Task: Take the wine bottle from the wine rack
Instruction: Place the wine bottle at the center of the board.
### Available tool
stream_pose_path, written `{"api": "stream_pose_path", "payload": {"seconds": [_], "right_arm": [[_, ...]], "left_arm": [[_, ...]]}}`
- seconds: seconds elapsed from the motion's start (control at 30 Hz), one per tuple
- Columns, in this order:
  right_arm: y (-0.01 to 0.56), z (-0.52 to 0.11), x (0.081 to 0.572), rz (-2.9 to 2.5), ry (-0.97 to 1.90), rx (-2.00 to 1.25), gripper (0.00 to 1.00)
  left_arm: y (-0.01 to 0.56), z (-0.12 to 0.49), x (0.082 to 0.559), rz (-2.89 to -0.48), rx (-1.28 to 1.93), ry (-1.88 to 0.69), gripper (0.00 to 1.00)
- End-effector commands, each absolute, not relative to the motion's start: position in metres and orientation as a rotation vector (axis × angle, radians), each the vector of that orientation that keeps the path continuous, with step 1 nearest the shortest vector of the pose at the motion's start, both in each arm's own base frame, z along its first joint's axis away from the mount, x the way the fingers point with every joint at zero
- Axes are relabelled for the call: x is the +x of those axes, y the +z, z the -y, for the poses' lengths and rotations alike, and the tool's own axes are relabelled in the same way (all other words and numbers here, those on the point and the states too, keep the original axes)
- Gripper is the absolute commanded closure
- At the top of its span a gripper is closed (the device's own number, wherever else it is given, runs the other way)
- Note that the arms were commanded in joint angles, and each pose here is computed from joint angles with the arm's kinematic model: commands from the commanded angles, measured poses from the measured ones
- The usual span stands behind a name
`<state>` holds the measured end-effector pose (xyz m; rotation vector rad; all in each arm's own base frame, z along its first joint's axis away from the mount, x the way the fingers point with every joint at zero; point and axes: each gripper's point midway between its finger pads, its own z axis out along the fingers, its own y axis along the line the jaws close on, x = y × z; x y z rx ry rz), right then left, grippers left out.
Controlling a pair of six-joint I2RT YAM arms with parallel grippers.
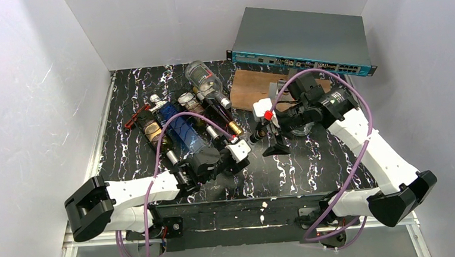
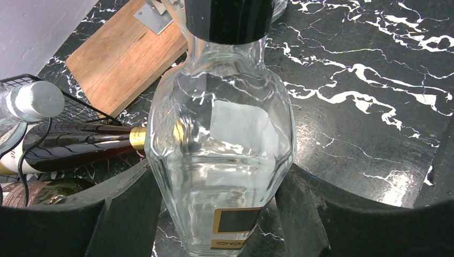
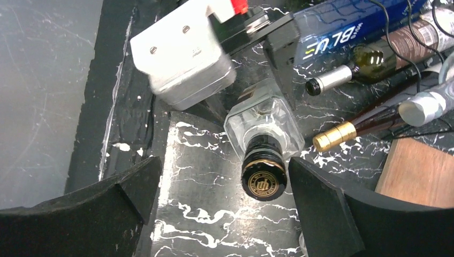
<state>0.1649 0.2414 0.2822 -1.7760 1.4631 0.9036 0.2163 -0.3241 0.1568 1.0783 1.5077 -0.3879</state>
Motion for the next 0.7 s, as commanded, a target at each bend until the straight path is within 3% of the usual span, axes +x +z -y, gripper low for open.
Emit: {"api": "stream_pose_path", "payload": {"seconds": [0.0,0.3,0.67], "right_arm": [[0.288,-0.251,0.164,-1.197,0.886,-1.846,0.01],[0.275,-0.266,0.178,-1.210,0.945,-1.821,0.04],[0.273,-0.272,0.175,-1.216,1.021,-1.779,0.29]], "left_arm": [[0.146,0.318,0.209,-1.561,1.062,-0.431,0.90],[0.149,0.314,0.207,-1.553,1.039,-0.446,0.90],[0.151,0.314,0.204,-1.551,1.024,-0.473,0.90]]}}
